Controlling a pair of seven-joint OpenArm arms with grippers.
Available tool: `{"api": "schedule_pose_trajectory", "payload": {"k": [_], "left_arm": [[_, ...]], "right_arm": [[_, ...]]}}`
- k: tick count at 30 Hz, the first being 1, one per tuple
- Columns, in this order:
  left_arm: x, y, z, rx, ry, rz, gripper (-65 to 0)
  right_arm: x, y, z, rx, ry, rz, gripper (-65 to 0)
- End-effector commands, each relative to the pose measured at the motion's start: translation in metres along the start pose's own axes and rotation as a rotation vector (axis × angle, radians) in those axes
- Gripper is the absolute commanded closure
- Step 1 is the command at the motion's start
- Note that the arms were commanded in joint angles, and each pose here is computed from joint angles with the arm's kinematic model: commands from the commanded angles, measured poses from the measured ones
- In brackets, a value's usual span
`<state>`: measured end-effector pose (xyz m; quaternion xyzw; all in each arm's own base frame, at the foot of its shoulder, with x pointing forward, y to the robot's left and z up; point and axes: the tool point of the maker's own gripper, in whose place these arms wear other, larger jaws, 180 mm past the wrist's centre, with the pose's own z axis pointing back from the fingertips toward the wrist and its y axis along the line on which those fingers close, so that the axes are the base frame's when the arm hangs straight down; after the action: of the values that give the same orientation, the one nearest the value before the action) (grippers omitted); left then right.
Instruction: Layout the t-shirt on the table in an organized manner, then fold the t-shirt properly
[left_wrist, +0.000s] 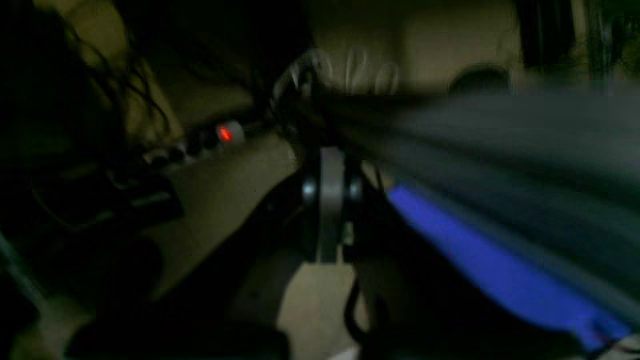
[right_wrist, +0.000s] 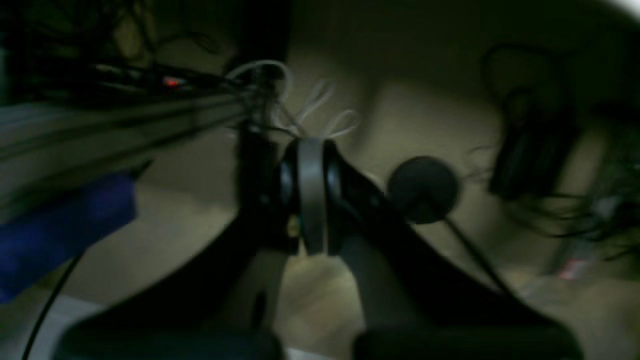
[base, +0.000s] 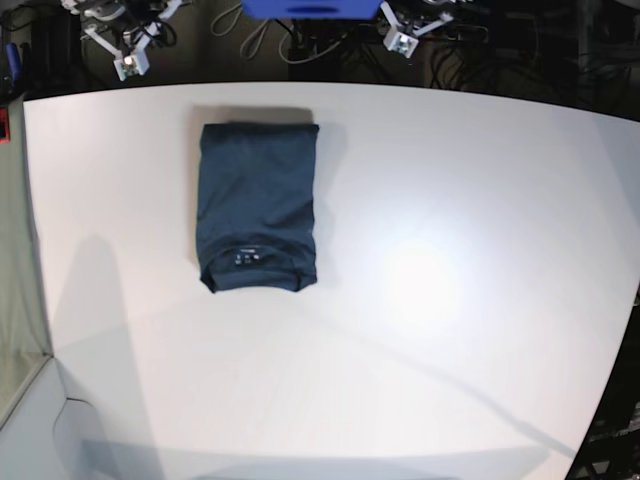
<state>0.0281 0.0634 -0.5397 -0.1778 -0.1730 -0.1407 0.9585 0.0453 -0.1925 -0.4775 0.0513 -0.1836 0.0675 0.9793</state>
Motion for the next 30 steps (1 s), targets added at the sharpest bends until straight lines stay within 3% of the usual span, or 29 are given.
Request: {"api": "schedule_pose_trajectory", "payload": {"k": [1, 6, 9, 20, 26, 30], "left_arm": [[0.003, 0.0, -0.002, -0.011, -0.034, 0.01, 0.0], [-0.03, 0.001, -0.024, -0.045, 0.024, 0.092, 0.0], [-0.048, 0.022, -0.033, -0.026, 0.06, 0.148, 0.0], [-0.057, 0.065, -0.062, -0.016, 0.074, 0.304, 0.0], [-0.047, 0.082, -0.061, 0.005, 0.044, 0.299, 0.0], [-0.048, 0.096, -0.055, 0.028, 0.045, 0.288, 0.0]], "right_arm": [[-0.009, -0.002, 0.003, 0.0, 0.0, -0.009, 0.0], [-0.045, 0.012, -0.015, 0.058, 0.033, -0.101, 0.0], [-0.058, 0.022, -0.03, 0.094, 0.003, -0.171, 0.0], [-0.091, 0.104, -0.071, 0.297, -0.075, -0.35, 0.0], [-0.089, 0.136, -0.085, 0.376, -0.092, -0.383, 0.0], [-0.087, 0.132, -0.097, 0.34, -0.081, -0.39, 0.0]]}}
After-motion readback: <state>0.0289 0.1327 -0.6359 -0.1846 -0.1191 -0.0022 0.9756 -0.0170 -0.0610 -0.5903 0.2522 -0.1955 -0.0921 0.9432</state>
